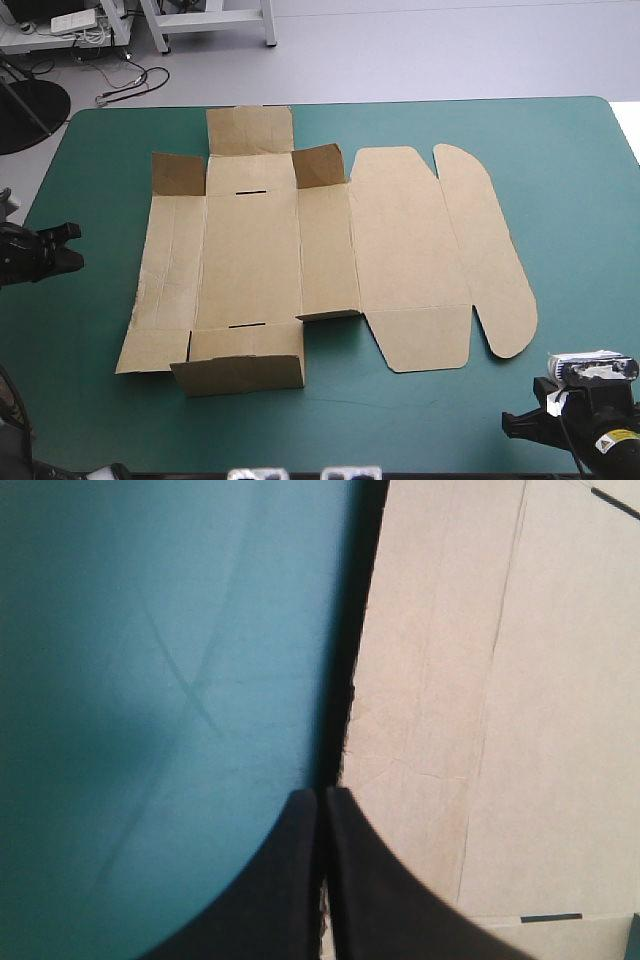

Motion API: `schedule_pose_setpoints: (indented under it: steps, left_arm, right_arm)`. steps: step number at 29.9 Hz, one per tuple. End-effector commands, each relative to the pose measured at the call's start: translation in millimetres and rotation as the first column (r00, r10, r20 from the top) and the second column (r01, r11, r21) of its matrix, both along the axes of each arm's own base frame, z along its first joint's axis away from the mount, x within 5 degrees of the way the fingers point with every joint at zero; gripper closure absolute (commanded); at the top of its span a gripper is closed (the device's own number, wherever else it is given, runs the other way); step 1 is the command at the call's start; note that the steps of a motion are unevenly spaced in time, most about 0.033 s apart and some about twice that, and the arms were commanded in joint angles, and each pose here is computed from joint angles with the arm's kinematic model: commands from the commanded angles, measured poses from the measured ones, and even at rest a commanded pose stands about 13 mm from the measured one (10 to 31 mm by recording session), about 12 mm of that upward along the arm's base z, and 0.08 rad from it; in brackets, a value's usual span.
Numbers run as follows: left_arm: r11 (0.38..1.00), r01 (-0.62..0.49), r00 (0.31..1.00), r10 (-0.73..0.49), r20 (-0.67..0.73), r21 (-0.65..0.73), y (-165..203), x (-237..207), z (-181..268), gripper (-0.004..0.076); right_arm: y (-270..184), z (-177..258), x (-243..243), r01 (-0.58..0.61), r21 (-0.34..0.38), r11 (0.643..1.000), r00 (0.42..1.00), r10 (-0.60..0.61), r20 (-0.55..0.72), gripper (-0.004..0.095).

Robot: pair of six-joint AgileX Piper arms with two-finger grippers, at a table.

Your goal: Fold the box

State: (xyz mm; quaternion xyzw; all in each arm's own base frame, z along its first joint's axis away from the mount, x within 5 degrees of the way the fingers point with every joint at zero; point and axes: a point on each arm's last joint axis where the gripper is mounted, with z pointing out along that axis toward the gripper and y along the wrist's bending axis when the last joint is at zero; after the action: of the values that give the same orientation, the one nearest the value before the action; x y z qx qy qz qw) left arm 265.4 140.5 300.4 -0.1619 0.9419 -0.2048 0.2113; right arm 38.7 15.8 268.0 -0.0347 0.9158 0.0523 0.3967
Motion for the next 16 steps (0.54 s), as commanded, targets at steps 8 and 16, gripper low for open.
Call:
schedule_pose_setpoints:
  steps: [8, 16]
  left_arm:
    - [0.966, 0.257, 0.966, -0.257, -0.003, 0.022, -43.6, 13.5, 6.4, 0.0447]
    - [0.949, 0.283, 0.955, -0.265, -0.137, 0.139, -54.0, 30.0, -16.0, 0.0192]
  right_arm:
    - [-0.4, 11.6, 3.9, 0.009, 0.002, 1.000, 0.997, -0.009, 0.072, 0.0923]
    - [-0.4, 11.6, 3.9, 0.009, 0.002, 1.000, 0.997, -0.009, 0.072, 0.0923]
